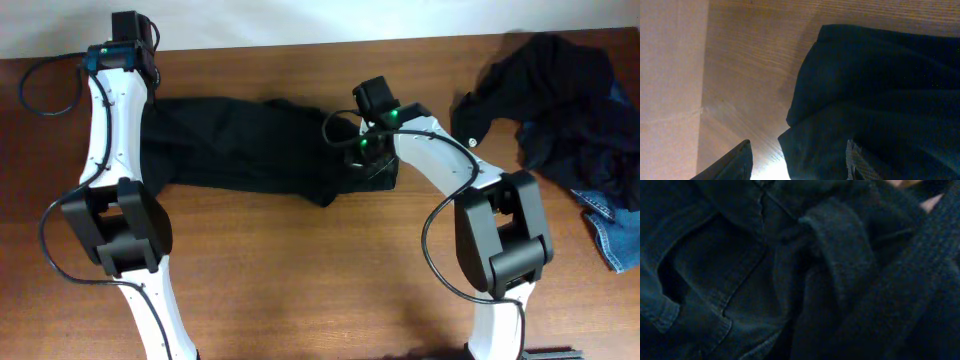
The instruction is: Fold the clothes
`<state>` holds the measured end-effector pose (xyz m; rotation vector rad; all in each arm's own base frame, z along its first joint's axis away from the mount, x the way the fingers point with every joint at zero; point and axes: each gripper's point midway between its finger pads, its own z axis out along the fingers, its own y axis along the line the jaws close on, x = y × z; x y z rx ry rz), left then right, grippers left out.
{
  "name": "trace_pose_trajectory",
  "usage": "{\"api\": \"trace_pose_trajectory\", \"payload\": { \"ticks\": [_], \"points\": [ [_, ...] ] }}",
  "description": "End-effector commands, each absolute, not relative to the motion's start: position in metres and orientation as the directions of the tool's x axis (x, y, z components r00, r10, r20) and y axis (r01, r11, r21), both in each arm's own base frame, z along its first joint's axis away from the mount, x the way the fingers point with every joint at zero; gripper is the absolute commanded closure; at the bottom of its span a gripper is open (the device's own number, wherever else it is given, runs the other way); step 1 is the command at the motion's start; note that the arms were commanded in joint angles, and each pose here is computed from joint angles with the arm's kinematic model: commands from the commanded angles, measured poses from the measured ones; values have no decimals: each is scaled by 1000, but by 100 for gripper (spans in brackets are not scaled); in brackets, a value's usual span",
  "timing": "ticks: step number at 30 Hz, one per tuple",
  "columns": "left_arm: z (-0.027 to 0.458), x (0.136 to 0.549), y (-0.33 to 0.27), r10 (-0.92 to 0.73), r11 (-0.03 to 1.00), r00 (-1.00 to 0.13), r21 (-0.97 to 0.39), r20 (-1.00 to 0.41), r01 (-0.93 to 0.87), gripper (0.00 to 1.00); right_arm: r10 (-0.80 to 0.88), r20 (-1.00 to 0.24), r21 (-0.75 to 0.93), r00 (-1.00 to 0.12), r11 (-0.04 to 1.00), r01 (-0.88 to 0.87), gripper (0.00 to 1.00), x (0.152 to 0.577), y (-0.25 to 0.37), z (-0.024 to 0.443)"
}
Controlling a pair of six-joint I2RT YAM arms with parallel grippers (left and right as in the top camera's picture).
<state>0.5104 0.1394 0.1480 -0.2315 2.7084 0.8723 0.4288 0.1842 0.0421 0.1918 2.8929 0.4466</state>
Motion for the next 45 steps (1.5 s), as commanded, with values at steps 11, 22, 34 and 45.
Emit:
{"api": "trace_pose_trajectory", "payload": {
  "ticks": [11,22,34,45],
  "points": [
    [146,511,137,-69,815,-946,529,-316,-236,41,-498,-472,-63,-727,842,-536,96,489,151,103],
    [146,511,136,-62,816,-949,532,-309,-226,41,-216,-531,44,-819,959,-281,96,517,114,136],
    [144,515,118,12,838,-960,526,-279,-142,42,-86,-463,430,-882,849,-309,1,505,112,126],
    [173,481,26,92,995,-959,65,-268,77,42,-344,-488,419,-802,714,-561,1,464,174,161]
  ]
}}
